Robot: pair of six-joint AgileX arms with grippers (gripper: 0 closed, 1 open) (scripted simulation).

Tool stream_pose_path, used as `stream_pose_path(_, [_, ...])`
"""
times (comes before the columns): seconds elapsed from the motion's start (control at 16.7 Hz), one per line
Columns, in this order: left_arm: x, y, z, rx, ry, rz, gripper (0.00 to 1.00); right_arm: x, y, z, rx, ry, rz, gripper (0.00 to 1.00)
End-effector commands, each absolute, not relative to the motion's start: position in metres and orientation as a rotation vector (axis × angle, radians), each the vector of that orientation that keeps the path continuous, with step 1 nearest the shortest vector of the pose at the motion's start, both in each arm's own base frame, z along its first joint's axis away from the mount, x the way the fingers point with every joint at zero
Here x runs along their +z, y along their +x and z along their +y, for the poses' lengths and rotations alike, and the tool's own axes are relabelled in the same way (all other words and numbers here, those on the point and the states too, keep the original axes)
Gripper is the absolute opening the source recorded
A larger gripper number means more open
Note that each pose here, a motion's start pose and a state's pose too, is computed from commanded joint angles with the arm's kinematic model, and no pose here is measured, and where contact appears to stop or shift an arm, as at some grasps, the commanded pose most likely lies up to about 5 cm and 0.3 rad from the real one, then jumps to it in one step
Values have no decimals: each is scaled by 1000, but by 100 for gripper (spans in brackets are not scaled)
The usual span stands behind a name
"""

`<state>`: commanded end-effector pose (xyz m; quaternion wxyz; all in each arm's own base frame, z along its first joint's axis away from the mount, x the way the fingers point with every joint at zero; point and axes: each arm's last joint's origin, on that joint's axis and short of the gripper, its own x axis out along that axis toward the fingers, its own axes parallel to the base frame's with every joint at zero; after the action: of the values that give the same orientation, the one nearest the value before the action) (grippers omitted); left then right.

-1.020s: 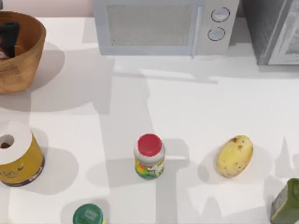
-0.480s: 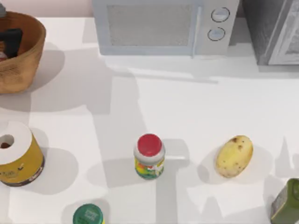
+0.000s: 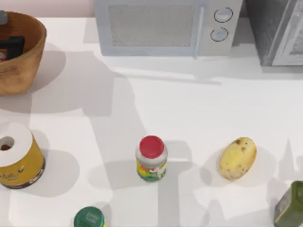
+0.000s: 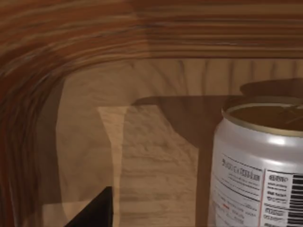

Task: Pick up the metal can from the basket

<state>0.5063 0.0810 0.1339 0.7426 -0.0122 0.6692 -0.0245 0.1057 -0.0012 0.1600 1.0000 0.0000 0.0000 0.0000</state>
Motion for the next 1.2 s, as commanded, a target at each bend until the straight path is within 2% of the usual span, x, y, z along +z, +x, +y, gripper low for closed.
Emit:
stream_pose_path(0.06, [134,506,81,-54,-27,1467,100,160,106,-1,0,0,0,100])
stream_pose_path(0.84, [134,506,81,-54,-27,1467,2,160,106,-1,0,0,0,100])
stream_pose_path(1.2, [134,506,81,-54,-27,1467,0,160,106,-1,0,0,0,100])
